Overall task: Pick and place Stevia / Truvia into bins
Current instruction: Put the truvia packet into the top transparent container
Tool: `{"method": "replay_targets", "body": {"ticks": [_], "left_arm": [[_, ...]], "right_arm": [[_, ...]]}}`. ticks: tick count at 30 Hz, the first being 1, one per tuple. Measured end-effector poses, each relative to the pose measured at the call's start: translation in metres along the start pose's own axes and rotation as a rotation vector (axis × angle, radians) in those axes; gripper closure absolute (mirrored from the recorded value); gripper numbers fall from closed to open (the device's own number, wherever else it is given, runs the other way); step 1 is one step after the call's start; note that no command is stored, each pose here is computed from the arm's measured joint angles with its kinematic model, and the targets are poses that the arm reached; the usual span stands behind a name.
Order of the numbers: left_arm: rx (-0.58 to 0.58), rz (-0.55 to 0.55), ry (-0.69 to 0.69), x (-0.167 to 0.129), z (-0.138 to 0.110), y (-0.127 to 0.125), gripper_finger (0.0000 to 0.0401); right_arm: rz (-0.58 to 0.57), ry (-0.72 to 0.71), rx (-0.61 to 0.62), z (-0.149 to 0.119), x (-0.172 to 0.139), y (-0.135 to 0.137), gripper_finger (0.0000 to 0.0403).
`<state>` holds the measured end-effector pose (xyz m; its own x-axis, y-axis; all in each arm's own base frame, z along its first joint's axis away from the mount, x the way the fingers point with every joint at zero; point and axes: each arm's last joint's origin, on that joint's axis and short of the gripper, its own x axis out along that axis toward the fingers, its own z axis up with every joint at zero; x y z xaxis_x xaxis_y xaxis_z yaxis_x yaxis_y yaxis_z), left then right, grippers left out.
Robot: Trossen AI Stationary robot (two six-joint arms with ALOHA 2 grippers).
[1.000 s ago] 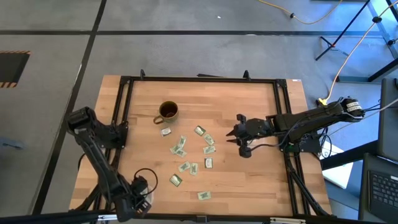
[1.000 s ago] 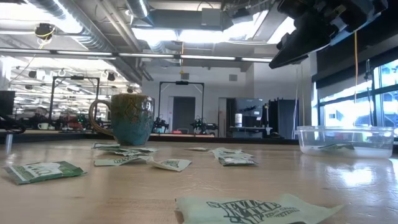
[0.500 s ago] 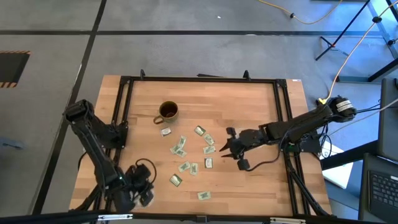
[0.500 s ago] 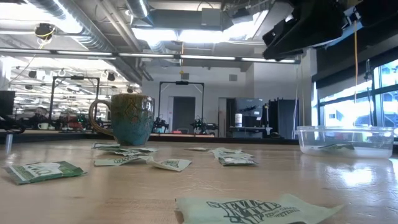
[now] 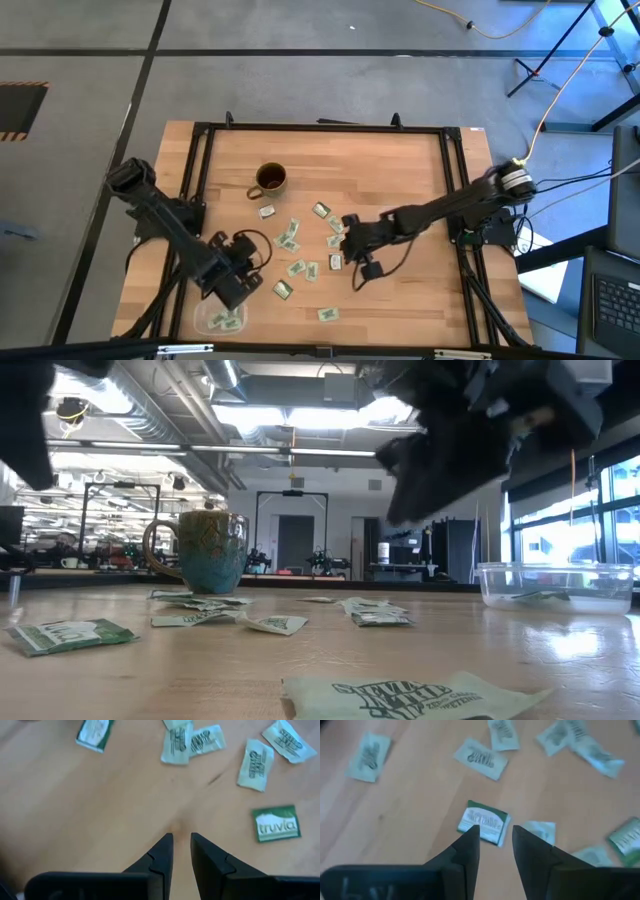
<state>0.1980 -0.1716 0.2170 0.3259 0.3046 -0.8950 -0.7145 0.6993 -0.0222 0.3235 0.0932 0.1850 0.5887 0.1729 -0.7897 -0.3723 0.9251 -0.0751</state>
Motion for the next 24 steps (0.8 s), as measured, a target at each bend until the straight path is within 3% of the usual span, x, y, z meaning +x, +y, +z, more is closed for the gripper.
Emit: {"method": "replay_targets", "body": {"ticks": [12,18,24], "left_arm": [[0.047,0.054,-0.012,0.013,0.007,0.007,0.0340],[0.045,0.053,-0.013,0.013,0.007,0.007,0.0340],[0.046,0.052,-0.013,0.013,0.007,0.007,0.0340]], "right_arm": [[0.035,0.106,-0.077,0.001,0.054,0.017,0.0284],[0.021,0.136,-0.076,-0.002,0.066,0.017,0.0286],[0.005,0.178,-0.082,-0.006,0.068,0.017,0.0313]]}}
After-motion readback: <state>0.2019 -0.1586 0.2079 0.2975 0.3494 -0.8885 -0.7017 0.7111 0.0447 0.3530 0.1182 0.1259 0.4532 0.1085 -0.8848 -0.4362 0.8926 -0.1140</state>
